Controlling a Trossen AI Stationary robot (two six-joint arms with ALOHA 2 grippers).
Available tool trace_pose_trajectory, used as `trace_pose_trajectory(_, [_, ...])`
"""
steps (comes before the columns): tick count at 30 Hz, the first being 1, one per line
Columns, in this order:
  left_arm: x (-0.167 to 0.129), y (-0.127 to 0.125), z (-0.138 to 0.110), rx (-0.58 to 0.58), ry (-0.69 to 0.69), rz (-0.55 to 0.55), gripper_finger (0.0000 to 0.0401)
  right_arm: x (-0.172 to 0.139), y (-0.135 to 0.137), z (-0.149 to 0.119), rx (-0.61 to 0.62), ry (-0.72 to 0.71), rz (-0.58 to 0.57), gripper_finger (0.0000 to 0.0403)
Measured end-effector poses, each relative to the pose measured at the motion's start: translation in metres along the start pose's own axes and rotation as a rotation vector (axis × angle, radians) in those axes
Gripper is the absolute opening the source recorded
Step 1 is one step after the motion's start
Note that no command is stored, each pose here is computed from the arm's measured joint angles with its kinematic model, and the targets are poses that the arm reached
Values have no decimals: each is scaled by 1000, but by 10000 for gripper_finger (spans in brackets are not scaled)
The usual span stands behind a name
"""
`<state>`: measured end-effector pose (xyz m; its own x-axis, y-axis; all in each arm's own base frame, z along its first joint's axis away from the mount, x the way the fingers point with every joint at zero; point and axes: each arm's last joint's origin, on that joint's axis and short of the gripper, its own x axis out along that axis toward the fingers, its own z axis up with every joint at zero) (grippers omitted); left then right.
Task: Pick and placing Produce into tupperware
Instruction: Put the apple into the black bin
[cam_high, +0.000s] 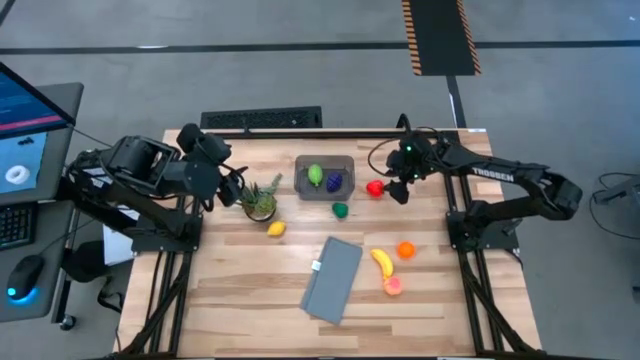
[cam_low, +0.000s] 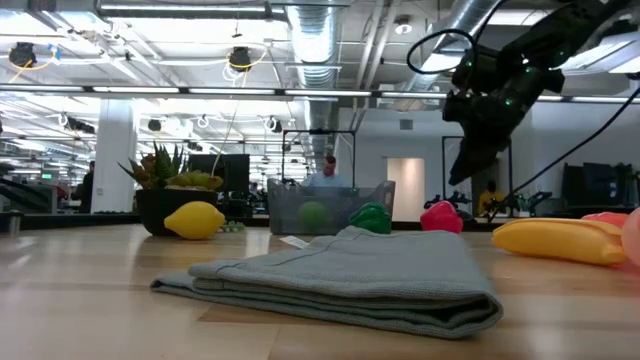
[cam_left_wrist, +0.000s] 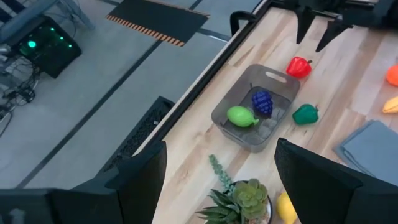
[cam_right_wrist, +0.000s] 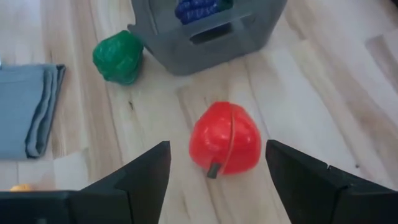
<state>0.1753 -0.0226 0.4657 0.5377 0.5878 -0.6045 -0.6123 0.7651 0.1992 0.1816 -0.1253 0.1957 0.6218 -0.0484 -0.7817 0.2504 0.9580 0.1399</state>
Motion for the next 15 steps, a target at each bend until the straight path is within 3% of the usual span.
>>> trace_pose_trajectory(7, [0,0,0,1,-5,6,288,-5,-2,7,-3,-19,-13,324])
trace_pose_trajectory(15, [0,1,0,0,-11,14,288,-2,-3,7,-58,-4,-10,328])
